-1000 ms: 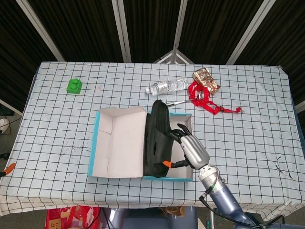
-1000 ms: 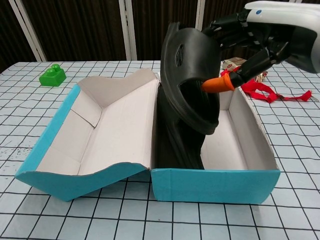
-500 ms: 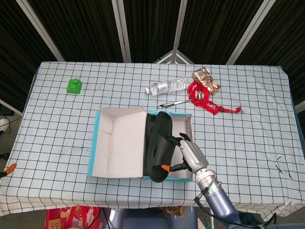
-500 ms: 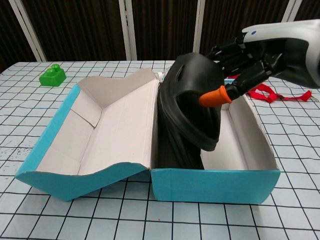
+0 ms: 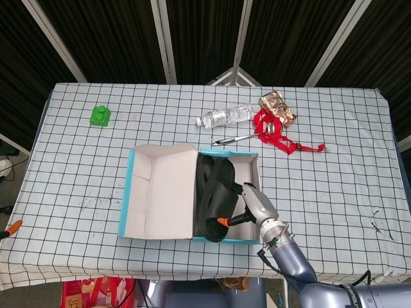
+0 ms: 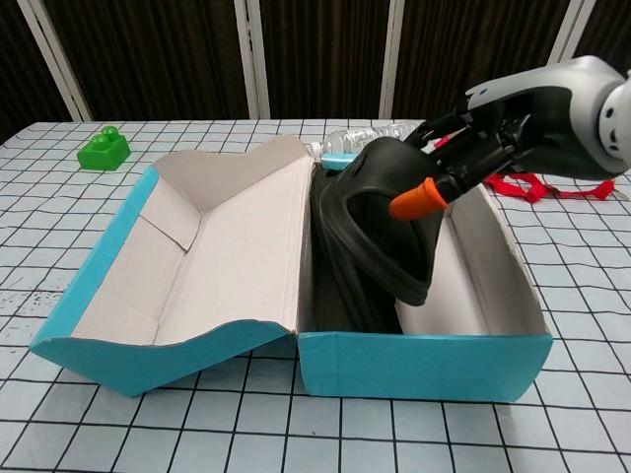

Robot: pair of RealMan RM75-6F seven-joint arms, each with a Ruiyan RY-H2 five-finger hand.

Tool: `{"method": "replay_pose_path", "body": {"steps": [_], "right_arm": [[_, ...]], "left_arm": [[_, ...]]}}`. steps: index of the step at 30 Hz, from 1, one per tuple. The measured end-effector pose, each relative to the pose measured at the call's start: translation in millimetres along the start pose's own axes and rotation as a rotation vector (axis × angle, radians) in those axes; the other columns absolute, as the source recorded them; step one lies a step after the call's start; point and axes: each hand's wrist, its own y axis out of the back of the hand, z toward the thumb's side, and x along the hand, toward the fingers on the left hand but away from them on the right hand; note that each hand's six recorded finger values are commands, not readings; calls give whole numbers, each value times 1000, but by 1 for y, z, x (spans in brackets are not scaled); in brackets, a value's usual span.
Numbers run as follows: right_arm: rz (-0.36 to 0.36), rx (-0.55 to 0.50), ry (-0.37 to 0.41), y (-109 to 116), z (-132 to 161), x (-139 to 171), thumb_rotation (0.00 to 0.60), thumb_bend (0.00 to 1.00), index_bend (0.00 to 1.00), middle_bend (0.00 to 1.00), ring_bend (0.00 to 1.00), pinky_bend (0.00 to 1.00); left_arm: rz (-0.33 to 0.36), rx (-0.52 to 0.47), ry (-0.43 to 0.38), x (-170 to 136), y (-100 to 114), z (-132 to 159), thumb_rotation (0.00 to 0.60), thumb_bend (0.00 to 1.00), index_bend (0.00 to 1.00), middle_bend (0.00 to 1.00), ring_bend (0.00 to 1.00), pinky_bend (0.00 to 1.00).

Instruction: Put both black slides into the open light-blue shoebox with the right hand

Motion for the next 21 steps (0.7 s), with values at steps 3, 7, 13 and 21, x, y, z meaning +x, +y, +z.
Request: {"method": "replay_pose_path", "body": {"steps": [3, 7, 13, 21], "right_arm": [[12, 0, -6, 0, -1, -5, 600, 729, 669, 486, 255, 36], [20, -13, -12, 1, -5, -13, 600, 729, 669, 486, 255, 34], [32, -26, -2, -4, -12, -23, 600, 729, 669, 486, 255, 36], [60, -54, 1, -12, -22, -33, 600, 729, 669, 486, 255, 36]], "left_arm": [[0, 1, -2, 0, 0, 0, 600, 168, 112, 0, 0, 0], [-1, 3, -2, 0, 0, 1, 600, 168, 112, 0, 0, 0], [-4, 6, -2, 0, -1, 1, 600, 169, 112, 0, 0, 0], [-2, 4, -2, -1, 0, 0, 600, 168, 112, 0, 0, 0]]}}
